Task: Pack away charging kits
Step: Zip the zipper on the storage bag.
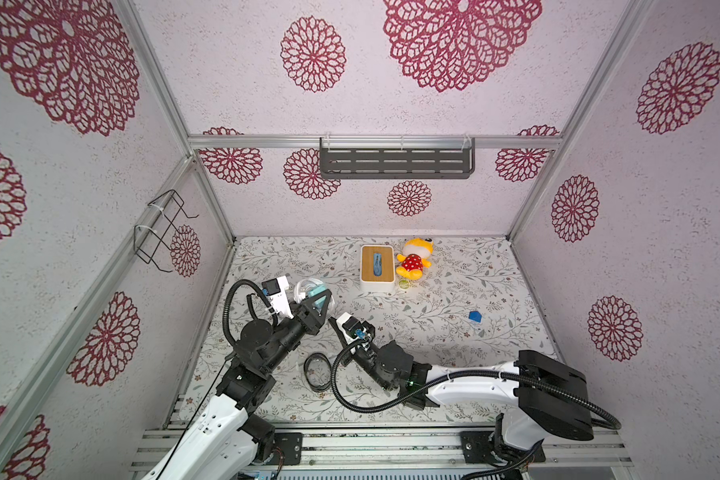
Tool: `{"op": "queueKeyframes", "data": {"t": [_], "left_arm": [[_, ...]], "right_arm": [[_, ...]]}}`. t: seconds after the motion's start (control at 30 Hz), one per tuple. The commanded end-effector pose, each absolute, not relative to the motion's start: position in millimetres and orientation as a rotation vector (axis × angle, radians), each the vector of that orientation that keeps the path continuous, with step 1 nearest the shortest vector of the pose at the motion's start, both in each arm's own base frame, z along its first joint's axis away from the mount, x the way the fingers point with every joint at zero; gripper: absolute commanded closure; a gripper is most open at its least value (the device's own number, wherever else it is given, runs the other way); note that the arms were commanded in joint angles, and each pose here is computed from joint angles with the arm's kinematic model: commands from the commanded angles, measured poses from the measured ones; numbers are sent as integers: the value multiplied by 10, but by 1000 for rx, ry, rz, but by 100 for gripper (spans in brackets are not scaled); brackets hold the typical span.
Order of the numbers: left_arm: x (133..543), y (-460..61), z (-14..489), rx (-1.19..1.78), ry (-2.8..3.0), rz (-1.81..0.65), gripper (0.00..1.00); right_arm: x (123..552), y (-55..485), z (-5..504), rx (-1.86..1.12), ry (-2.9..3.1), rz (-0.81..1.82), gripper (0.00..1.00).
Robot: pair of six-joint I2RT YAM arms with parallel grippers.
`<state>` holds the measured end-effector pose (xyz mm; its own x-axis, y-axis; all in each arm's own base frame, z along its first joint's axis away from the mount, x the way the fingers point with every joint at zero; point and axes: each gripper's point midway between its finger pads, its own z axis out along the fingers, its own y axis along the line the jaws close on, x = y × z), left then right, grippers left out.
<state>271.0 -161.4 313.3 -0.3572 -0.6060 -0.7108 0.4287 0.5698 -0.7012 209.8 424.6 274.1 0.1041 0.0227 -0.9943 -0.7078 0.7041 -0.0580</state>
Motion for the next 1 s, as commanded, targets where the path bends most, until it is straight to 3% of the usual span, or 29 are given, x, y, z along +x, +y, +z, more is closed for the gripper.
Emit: {"op": "queueKeyframes", "data": {"t": [0.0, 0.33, 0.97], "left_arm": [[2699, -1581, 3223, -158, 1572, -1084, 100], [2798, -1791, 3132, -85, 1650, -1114, 100], [2901, -2263, 3024, 88, 1742, -1271, 100]], "right_arm": [[2258, 4003, 2960, -483, 1372, 569, 100], [2763, 3743, 3000, -406, 1475, 528, 100], [2981, 3521, 3446, -429, 1424, 517, 100]]}}
